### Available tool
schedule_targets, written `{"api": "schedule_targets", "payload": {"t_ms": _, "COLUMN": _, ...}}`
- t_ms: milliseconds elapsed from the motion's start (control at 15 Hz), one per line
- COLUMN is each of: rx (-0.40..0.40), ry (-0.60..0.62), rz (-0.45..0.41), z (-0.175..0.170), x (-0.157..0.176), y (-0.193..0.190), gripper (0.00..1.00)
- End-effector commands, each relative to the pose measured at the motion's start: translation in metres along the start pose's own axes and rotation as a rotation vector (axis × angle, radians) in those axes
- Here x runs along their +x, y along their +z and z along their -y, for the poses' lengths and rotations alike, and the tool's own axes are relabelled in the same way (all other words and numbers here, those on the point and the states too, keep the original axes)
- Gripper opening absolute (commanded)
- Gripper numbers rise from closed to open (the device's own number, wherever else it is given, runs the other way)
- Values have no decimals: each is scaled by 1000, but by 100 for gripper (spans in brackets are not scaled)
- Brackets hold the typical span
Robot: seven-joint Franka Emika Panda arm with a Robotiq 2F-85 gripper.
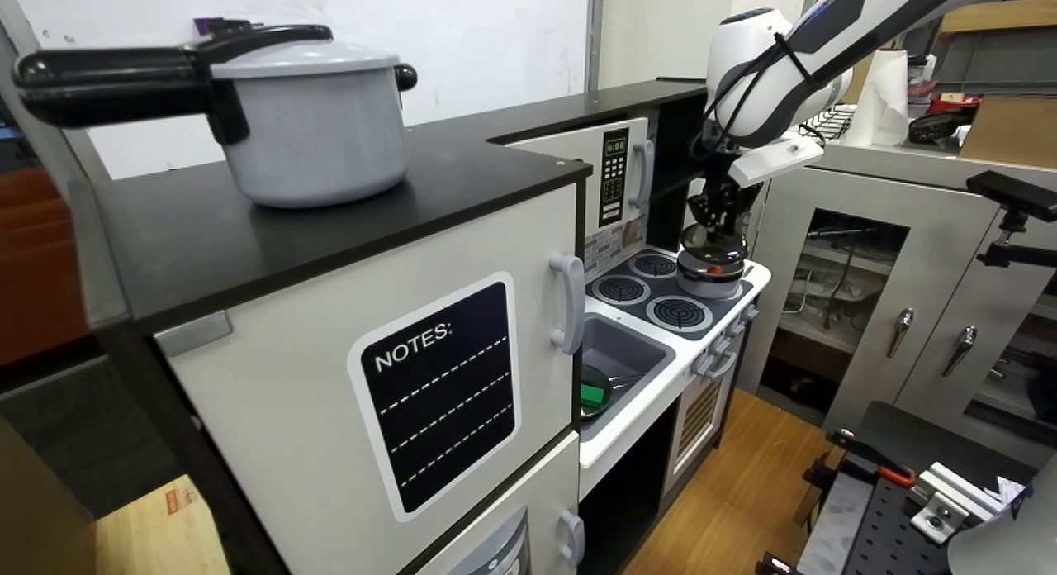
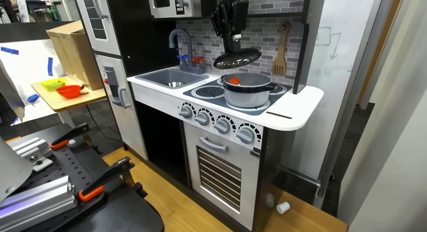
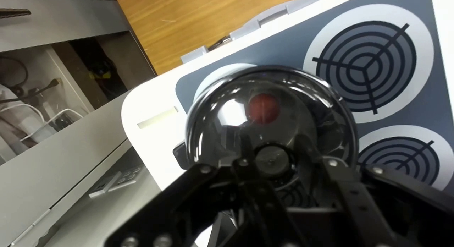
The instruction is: Place the black lid on top of the grey pot on the stove, remove the green block from the silver pan in the sink and set it on the stove then place it back on the pan
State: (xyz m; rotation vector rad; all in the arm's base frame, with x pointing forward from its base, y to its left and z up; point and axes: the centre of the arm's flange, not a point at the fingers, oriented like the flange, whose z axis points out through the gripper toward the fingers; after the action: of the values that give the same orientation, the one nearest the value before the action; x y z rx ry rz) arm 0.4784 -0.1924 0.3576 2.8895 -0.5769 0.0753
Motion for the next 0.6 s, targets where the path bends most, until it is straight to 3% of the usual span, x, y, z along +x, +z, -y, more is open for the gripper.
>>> {"api": "schedule_targets", "payload": {"t_ms": 0, "rx": 5, "ry": -5, "rz": 12, "z": -7, "x": 6, "y": 3, "gripper": 8}}
{"api": "schedule_targets", "payload": {"t_ms": 533, "rx": 4, "ry": -7, "rz": 36, "z": -8, "x": 11, "y": 15, "gripper": 8}}
